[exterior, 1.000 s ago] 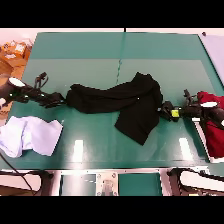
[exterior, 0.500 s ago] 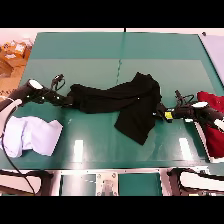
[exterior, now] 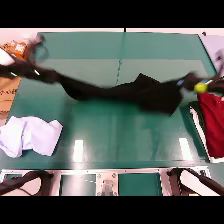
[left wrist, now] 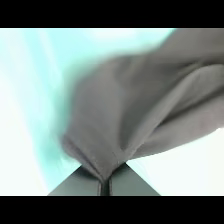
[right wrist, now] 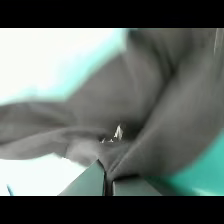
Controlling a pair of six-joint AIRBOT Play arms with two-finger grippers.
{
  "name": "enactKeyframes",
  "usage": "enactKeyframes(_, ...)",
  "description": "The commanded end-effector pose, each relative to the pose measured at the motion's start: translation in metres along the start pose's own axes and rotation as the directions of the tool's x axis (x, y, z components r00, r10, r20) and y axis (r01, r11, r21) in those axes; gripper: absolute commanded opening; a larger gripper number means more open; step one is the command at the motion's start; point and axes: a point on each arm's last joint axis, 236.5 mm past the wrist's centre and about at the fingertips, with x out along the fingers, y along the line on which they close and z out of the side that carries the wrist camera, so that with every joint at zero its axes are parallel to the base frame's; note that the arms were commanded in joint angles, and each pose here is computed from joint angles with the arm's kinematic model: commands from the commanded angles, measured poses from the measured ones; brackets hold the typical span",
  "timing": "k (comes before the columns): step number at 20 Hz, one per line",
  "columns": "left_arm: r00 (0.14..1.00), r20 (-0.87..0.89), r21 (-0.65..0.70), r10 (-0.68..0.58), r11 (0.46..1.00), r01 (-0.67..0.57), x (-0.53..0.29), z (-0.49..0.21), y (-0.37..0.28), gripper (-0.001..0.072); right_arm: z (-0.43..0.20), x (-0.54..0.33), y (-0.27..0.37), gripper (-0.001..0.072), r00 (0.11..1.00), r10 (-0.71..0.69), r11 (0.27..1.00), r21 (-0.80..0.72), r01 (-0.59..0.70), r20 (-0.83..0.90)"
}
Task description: Fold the shirts.
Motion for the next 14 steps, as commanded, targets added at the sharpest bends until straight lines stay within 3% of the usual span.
enactKeyframes(1,0.91,0.408,0.149,0.068,0.979,-0.14,-0.163,0.095,-0.055,0.0023,0.069,-0.122,0.112,0.0021,0.951,0.059,0.971,-0.237,0.015,0.303)
enactKeyframes(5,0.664,0.748,0.225,0.028,0.93,-0.292,-0.347,0.123,-0.139,0.0023,0.083,-0.253,0.232,0.002,0.79,0.164,0.884,-0.443,0.148,0.591)
enactKeyframes(8,0.549,0.836,0.247,-0.011,0.9,-0.358,-0.418,0.108,-0.178,0.0023,0.077,-0.325,0.291,0.002,0.62,0.237,0.832,-0.486,0.267,0.748)
enactKeyframes(10,0.547,0.837,0.242,-0.008,0.902,-0.357,-0.426,0.101,-0.182,0.0023,0.075,-0.345,0.308,0.002,0.56,0.27,0.825,-0.489,0.285,0.783)
enactKeyframes(14,0.725,0.687,0.216,0.042,0.942,-0.259,-0.362,0.094,-0.153,0.0024,0.092,-0.314,0.272,0.002,0.64,0.204,0.858,-0.45,0.247,0.741)
